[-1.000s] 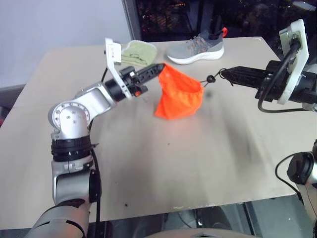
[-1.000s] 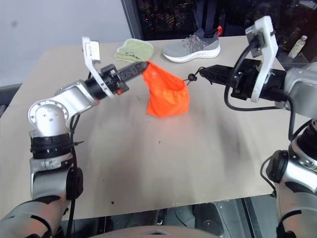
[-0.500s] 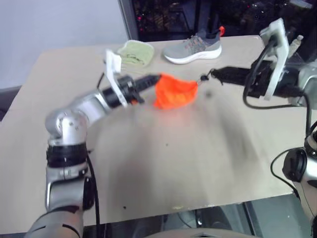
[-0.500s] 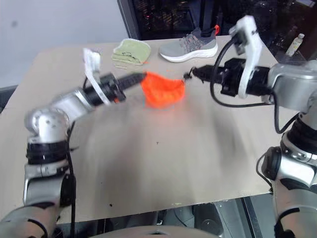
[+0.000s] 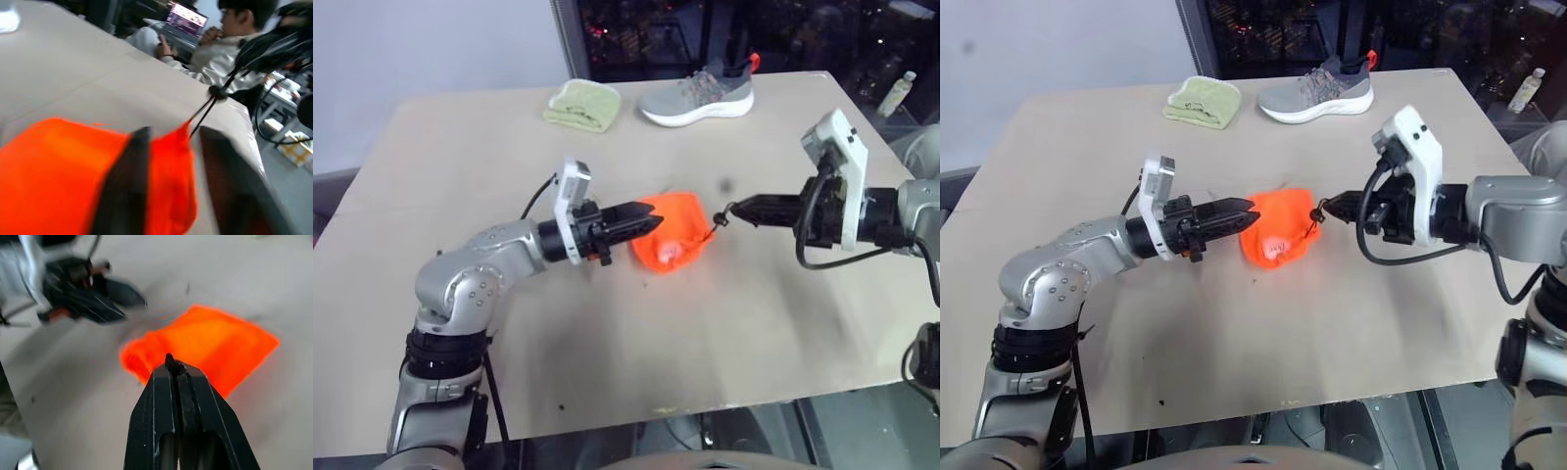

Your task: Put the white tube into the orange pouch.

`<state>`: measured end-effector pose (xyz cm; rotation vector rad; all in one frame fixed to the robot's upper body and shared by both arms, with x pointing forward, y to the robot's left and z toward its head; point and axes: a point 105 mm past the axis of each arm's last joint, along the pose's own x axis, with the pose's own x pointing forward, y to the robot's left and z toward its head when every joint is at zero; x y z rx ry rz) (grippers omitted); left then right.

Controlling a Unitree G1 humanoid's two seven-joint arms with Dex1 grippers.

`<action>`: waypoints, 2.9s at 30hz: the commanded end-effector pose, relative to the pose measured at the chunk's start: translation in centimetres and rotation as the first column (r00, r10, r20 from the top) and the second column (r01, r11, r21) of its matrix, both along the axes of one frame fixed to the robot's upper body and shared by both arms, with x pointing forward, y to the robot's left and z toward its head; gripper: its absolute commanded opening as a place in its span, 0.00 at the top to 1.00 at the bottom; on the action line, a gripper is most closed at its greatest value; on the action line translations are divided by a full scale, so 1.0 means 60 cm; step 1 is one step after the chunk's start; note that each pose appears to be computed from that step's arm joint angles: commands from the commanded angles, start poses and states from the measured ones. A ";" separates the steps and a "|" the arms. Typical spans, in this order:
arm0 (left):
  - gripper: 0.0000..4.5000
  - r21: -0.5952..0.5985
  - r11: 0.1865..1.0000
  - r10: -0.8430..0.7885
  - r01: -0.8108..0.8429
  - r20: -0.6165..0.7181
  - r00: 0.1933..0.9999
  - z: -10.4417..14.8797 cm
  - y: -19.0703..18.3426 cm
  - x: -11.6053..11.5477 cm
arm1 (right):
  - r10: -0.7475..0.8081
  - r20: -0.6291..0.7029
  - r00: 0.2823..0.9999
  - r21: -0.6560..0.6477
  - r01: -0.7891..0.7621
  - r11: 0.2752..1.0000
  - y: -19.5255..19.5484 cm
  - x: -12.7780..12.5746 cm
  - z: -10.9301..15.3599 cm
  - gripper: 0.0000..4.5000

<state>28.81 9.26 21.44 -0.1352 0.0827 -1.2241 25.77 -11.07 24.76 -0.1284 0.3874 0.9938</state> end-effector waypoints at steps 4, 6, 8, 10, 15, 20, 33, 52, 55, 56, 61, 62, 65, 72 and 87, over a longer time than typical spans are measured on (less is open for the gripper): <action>0.64 0.080 0.986 -0.156 0.145 0.149 0.977 0.032 -0.035 -0.027 | 0.015 0.042 0.999 -0.023 -0.014 1.000 0.008 -0.017 0.008 1.00; 0.64 0.153 0.976 -0.185 0.156 0.197 0.963 0.020 -0.044 -0.024 | 0.012 0.039 0.999 -0.035 -0.010 0.999 0.008 -0.020 0.006 1.00; 0.64 0.187 0.966 -0.219 0.179 0.224 0.950 0.011 -0.056 -0.022 | 0.012 0.036 0.999 -0.037 -0.011 0.999 0.010 -0.023 0.007 1.00; 0.64 0.211 0.956 -0.252 0.203 0.244 0.936 -0.004 -0.065 -0.015 | 0.012 0.031 0.999 -0.040 -0.011 0.999 0.012 -0.025 0.008 1.00; 0.64 0.337 0.923 -0.310 0.188 0.358 0.881 -0.035 -0.092 0.011 | 0.015 0.017 1.000 -0.047 -0.014 0.999 0.018 -0.028 0.006 1.00; 0.64 0.306 0.933 -0.304 0.191 0.383 0.873 -0.032 -0.111 0.013 | 0.011 0.008 1.000 -0.026 -0.011 1.000 0.024 -0.028 0.008 1.00; 0.64 0.244 0.937 -0.329 0.249 0.382 0.864 -0.011 -0.114 0.008 | 0.002 0.007 1.000 -0.014 -0.002 1.000 0.030 -0.021 0.006 1.00; 0.94 0.287 0.917 -0.380 0.277 0.420 0.824 -0.010 -0.125 0.013 | -0.010 0.014 1.000 -0.004 0.010 1.000 0.031 -0.023 0.010 1.00; 0.94 0.287 0.918 -0.379 0.274 0.423 0.823 -0.009 -0.126 0.014 | -0.018 0.015 1.000 -0.005 0.018 1.000 0.029 -0.021 0.010 1.00; 0.94 0.291 0.918 -0.377 0.270 0.423 0.824 -0.011 -0.125 0.016 | -0.023 0.016 1.000 -0.004 0.023 1.000 0.028 -0.020 0.010 1.00; 0.94 0.359 0.903 -0.381 0.237 0.411 0.828 -0.039 -0.109 0.025 | -0.046 0.031 0.998 0.016 0.046 0.999 0.022 -0.015 0.019 1.00; 0.94 0.373 0.898 -0.384 0.234 0.402 0.831 -0.047 -0.105 0.026 | -0.051 0.035 0.998 0.024 0.050 0.998 0.021 -0.014 0.023 1.00; 0.94 0.401 0.889 -0.380 0.221 0.379 0.844 -0.066 -0.096 0.031 | -0.060 0.045 0.997 0.078 0.056 0.995 0.018 -0.013 0.041 1.00; 0.94 0.489 0.853 -0.355 0.182 0.289 0.889 -0.119 -0.072 0.040 | -0.094 0.063 0.994 0.200 0.079 0.977 0.006 -0.014 0.081 1.00; 0.94 0.627 0.771 -0.297 0.109 0.203 0.933 -0.183 -0.020 0.059 | -0.237 0.143 0.961 0.512 0.133 0.849 -0.044 -0.007 0.169 1.00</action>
